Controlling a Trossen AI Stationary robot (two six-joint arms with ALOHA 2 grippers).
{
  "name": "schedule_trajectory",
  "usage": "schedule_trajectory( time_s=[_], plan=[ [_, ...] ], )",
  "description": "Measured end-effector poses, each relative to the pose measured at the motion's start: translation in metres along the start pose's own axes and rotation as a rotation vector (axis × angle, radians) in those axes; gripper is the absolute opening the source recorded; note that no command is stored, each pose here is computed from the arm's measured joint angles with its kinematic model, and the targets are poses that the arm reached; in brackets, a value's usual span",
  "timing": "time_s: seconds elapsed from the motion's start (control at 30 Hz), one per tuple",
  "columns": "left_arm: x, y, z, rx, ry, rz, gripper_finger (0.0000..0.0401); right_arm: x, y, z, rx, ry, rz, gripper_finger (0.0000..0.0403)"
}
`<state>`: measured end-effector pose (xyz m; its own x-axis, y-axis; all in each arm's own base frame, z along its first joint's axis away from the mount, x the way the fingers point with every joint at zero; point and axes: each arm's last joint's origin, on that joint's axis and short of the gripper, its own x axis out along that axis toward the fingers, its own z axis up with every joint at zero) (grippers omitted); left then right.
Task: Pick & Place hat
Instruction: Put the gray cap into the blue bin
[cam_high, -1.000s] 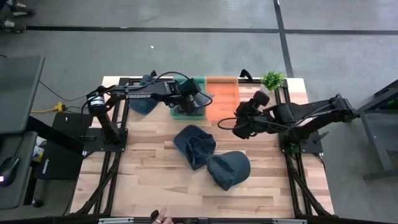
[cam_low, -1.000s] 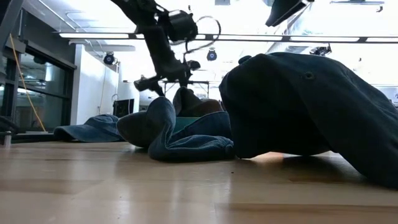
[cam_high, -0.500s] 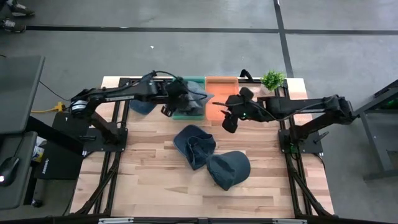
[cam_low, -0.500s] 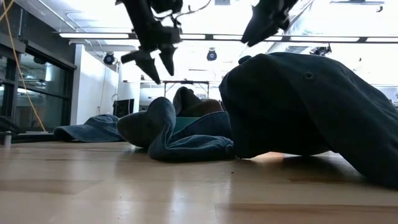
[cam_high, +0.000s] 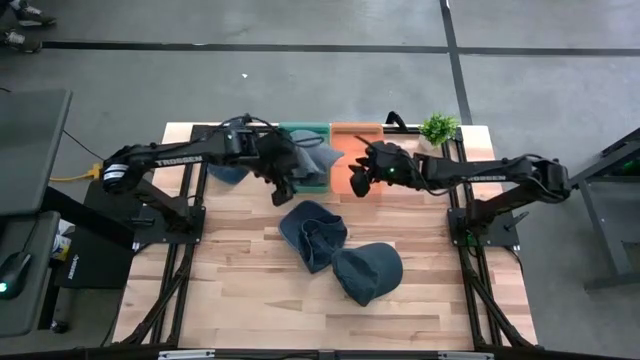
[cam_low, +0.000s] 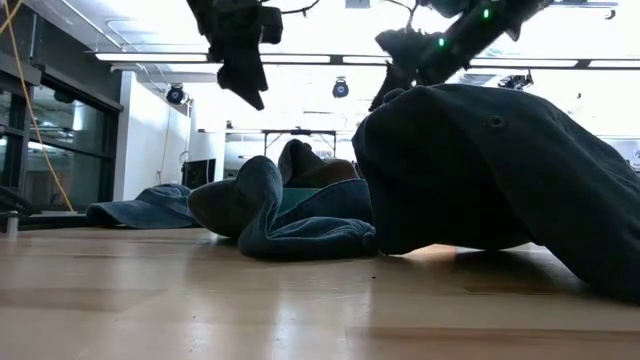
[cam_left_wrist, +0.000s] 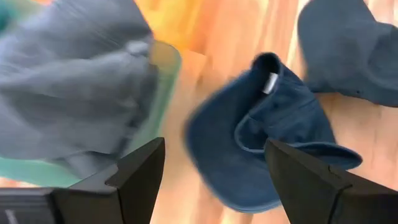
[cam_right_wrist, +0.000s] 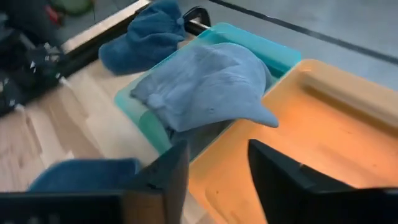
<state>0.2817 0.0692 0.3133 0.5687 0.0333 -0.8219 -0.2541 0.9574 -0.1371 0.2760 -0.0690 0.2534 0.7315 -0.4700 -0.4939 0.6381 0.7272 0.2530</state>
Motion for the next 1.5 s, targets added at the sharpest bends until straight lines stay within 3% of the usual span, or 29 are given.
schedule_trajectory(
  time_s=[0.2, 0.27, 0.4, 0.63, 0.87, 1.27, 1.5],
  plan=[
    [0.018, -0.011, -0.009, -0.024, -0.055, -0.050, 0.0273, 0.013, -0.030, -0.005, 0.124, -0.044, 0.023, 0.0026],
    [0.016, -0.011, -0.015, -0.053, -0.071, -0.064, 0.0273, 0.016, -0.038, -0.005, 0.155, -0.058, 0.056, 0.0008],
    [0.010, -0.010, -0.030, -0.128, -0.134, -0.094, 0.0273, 0.020, -0.052, -0.005, 0.218, -0.051, 0.084, 0.0006],
    [-0.020, -0.008, -0.063, -0.259, -0.363, -0.164, 0.0273, 0.045, -0.063, -0.009, 0.285, 0.004, 0.124, 0.0001],
    [-0.041, -0.010, -0.084, -0.324, -0.490, -0.239, 0.0273, 0.069, -0.072, -0.012, 0.372, 0.040, 0.092, 0.0001],
    [-0.037, -0.039, -0.102, -0.304, -0.454, -0.305, 0.0273, 0.115, -0.073, -0.005, 0.426, 0.115, 0.033, 0.0000],
    [-0.037, -0.052, -0.107, -0.306, -0.458, -0.290, 0.0273, 0.122, -0.061, 0.001, 0.417, 0.147, 0.122, 0.0000]
  ],
)
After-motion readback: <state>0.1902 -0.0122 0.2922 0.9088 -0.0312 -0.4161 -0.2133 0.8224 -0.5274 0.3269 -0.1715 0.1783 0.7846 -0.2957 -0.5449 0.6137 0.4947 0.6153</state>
